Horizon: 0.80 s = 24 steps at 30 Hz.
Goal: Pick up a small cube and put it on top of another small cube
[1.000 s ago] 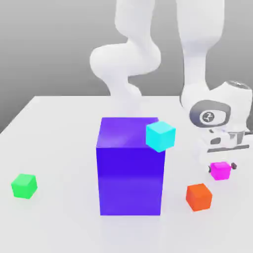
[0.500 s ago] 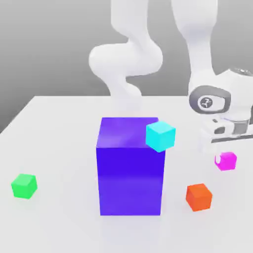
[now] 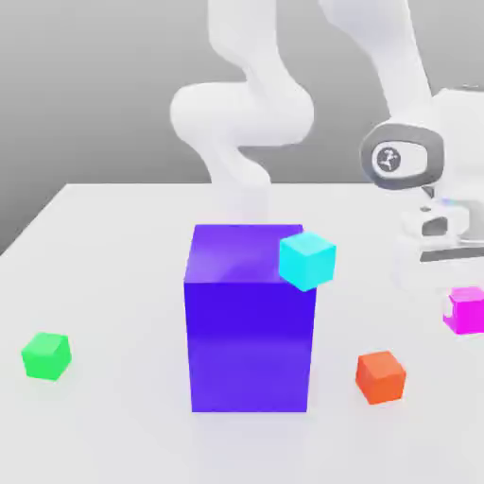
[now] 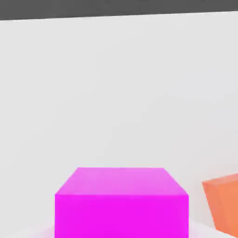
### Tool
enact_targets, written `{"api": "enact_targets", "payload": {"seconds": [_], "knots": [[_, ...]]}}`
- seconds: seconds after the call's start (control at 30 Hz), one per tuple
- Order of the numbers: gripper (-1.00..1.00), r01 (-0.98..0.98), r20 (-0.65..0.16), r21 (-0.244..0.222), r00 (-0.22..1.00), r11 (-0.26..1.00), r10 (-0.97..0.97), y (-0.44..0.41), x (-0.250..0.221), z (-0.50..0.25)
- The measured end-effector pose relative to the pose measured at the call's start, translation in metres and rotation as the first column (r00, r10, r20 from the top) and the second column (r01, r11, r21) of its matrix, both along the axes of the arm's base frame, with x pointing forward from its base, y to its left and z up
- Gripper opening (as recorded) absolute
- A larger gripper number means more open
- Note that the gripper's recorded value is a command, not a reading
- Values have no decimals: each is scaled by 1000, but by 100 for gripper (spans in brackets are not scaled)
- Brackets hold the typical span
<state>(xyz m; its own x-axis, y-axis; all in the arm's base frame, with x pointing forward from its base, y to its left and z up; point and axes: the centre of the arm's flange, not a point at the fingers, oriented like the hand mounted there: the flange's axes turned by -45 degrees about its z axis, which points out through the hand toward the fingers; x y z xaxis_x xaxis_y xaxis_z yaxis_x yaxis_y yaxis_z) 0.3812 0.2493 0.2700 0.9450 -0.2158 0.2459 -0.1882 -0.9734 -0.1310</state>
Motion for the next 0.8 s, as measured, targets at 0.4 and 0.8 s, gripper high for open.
{"api": "enact_targets", "payload": {"seconds": [0.4,0.8], "knots": [[-100,826,85,171,530,536,-844,-290,118,70],[-100,804,-89,373,-465,-463,-881,-577,9,128]]}}
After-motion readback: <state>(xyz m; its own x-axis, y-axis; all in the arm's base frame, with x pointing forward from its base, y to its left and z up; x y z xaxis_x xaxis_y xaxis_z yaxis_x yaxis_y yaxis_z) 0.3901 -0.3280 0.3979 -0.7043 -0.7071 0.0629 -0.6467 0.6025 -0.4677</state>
